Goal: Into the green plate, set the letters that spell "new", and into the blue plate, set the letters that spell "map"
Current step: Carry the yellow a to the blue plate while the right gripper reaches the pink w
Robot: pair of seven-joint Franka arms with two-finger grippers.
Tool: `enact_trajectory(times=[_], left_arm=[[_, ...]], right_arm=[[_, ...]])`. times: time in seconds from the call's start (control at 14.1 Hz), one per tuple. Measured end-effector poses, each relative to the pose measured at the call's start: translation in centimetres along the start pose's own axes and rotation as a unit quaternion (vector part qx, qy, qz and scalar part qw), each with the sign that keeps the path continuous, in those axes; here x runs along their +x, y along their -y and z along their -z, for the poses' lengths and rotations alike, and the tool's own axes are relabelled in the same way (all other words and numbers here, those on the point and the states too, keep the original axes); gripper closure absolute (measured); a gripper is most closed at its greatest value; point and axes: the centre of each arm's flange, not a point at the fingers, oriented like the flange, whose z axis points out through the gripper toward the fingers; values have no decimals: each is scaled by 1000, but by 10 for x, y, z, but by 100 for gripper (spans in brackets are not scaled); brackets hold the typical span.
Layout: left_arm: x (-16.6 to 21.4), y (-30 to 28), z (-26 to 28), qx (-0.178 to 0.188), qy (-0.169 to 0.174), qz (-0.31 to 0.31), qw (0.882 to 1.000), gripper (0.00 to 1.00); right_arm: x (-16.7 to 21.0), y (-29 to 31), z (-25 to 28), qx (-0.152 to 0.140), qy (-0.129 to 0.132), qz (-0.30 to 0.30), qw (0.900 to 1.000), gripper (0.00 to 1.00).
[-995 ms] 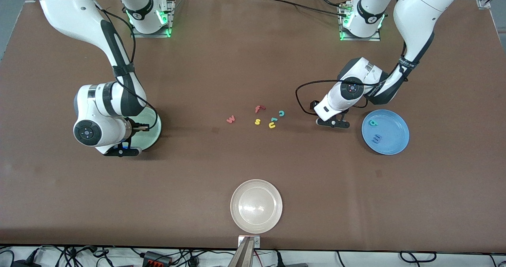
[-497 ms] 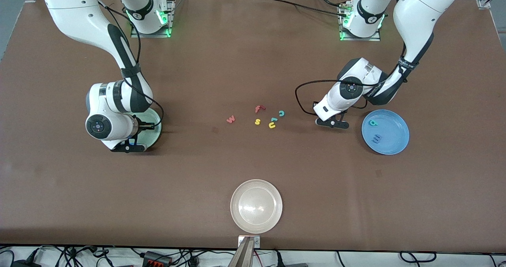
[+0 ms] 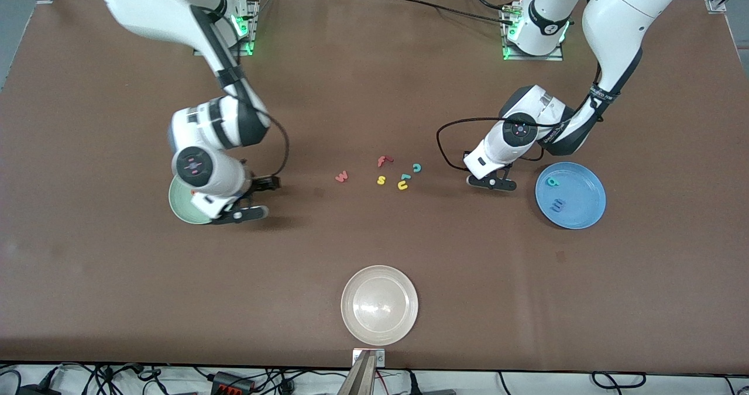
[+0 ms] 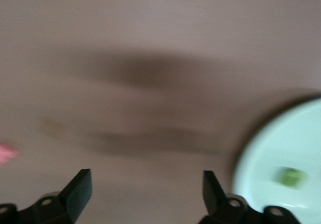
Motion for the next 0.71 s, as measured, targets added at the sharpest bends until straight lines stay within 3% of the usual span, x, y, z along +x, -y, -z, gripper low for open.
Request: enact_trajectory(times=[0.07, 0.14, 0.36, 0.57, 0.71], left_arm=[[1, 1, 1, 0, -1, 0, 1000, 70], [3, 2, 3, 2, -2, 1, 1000, 70], [18, 20, 30, 38, 24, -16, 999, 70], [46, 67, 77, 56, 36, -58, 996, 70], [59, 114, 93, 49, 33, -91, 994, 70]], right_arm=[[-5, 30, -4, 3, -10, -2, 1000, 16], [-11, 55, -9, 5, -18, -10, 1000, 16], [-22, 100, -23, 8, -29, -98, 995, 24], [-19, 104, -32, 9, -25, -217, 976, 30], [-17, 107, -39, 11, -23, -296, 955, 35]])
